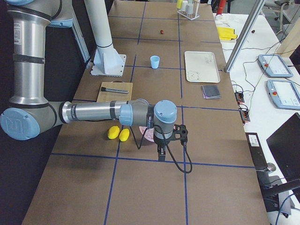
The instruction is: Put ice and strawberries in cup
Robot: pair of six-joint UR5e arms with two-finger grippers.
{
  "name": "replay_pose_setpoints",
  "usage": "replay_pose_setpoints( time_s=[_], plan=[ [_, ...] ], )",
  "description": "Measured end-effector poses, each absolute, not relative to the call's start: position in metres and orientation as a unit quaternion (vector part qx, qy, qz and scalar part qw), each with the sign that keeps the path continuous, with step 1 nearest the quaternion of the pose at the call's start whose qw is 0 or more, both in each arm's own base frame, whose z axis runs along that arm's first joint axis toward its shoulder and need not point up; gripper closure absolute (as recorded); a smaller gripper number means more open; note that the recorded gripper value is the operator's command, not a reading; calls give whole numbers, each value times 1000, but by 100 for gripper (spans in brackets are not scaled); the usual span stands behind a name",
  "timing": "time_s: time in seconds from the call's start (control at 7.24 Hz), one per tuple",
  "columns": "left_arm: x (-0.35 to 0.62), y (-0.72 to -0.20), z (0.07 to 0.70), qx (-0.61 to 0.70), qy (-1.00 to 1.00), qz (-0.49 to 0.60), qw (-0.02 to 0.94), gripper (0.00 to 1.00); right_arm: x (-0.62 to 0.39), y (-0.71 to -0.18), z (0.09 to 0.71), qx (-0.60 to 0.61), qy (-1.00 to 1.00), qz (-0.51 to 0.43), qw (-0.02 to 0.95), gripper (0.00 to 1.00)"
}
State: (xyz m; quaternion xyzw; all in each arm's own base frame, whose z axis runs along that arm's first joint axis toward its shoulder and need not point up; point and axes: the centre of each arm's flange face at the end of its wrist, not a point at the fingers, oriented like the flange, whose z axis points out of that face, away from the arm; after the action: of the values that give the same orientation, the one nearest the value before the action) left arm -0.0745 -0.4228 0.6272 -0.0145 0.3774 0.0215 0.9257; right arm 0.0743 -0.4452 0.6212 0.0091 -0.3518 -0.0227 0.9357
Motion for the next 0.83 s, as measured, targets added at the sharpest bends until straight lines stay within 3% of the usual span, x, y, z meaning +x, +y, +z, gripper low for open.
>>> replay_pose_setpoints(
  time_s=[0.83],
  plan=[
    [-73,-425,629,-17,378,23,926,0,73,-449,617,21,-350,-30,936,0]
  ],
)
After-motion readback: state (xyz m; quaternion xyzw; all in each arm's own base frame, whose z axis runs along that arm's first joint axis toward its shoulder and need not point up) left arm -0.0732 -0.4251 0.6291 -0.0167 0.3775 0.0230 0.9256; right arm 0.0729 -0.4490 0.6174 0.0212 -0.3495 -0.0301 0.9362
